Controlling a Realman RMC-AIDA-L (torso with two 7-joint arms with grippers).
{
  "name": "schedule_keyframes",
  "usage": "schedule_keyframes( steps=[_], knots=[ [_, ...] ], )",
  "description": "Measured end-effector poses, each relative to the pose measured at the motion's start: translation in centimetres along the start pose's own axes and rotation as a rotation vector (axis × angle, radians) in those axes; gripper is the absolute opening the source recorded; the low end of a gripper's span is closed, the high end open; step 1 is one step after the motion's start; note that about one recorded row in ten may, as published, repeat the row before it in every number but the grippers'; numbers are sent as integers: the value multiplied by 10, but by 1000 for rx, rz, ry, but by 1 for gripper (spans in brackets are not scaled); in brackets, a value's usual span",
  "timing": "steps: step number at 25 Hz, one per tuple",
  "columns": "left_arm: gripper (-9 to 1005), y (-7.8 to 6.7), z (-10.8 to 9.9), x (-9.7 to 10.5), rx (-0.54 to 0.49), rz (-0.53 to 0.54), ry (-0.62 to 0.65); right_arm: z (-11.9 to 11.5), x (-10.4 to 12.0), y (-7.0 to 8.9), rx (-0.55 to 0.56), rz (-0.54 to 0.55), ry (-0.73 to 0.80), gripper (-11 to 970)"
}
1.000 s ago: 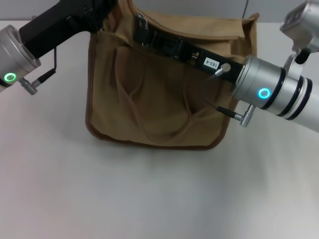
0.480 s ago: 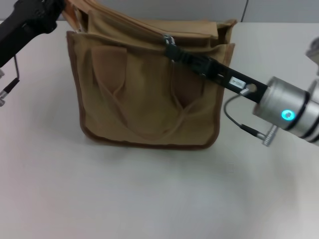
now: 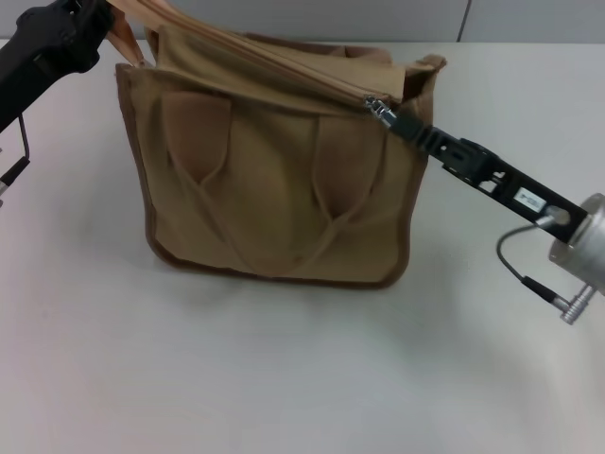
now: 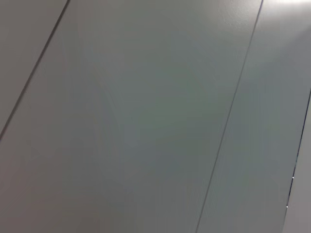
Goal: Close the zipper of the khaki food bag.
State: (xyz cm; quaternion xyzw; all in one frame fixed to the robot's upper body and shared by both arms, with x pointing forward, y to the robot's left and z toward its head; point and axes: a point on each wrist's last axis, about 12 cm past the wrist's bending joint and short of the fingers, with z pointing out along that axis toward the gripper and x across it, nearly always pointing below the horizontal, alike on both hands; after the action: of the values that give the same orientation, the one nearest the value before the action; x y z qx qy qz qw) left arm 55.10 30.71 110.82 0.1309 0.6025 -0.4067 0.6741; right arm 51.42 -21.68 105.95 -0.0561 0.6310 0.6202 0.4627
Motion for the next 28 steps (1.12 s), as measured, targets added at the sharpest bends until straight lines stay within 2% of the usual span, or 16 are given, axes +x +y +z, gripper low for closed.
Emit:
schedule_keyframes(
  steps=[5, 9, 12, 13, 14, 15, 17, 18, 22, 23, 24, 26, 27, 28],
  knots=[
    [84, -6, 3, 5, 47, 46, 37, -9, 3, 20, -140, -185, -76, 34],
    [87, -11, 0, 10, 91, 80, 84, -14, 10, 25, -149, -256, -125, 80],
    [88, -11, 0, 10, 91, 80, 84, -14, 11, 24, -143, -260, -124, 114],
    [89, -11, -7, 10, 85, 114, 92, -14, 11, 24, -142, -260, -122, 125],
    [120, -11, -7, 10, 85, 114, 92, -14, 11, 24, -142, -260, -122, 169],
    [151, -20, -27, -4, 125, 200, -36, -14, 11, 24, -142, -260, -122, 213],
    [214, -23, -29, -8, 143, 206, -71, -13, 11, 24, -143, -261, -120, 302],
    [245, -29, -34, -21, 185, 217, -181, -10, 11, 24, -145, -260, -113, 346],
    [376, -30, -35, -24, 195, 216, -207, -7, 13, 24, -146, -265, -106, 536],
    [409, -36, -33, -31, 269, 161, -244, -7, 14, 25, -146, -288, -109, 583],
    [442, -39, -31, -29, 298, 143, -222, -7, 14, 25, -146, -288, -109, 590],
    [507, -41, -29, -26, 324, 130, -195, -8, 17, 26, -152, -365, -108, 604],
    [540, -43, -26, -22, 363, 119, -143, -8, 17, 26, -152, -365, -108, 611],
    [560, -51, -23, -9, 462, 112, 17, -10, 21, 27, -161, -436, -86, 618]
  ],
)
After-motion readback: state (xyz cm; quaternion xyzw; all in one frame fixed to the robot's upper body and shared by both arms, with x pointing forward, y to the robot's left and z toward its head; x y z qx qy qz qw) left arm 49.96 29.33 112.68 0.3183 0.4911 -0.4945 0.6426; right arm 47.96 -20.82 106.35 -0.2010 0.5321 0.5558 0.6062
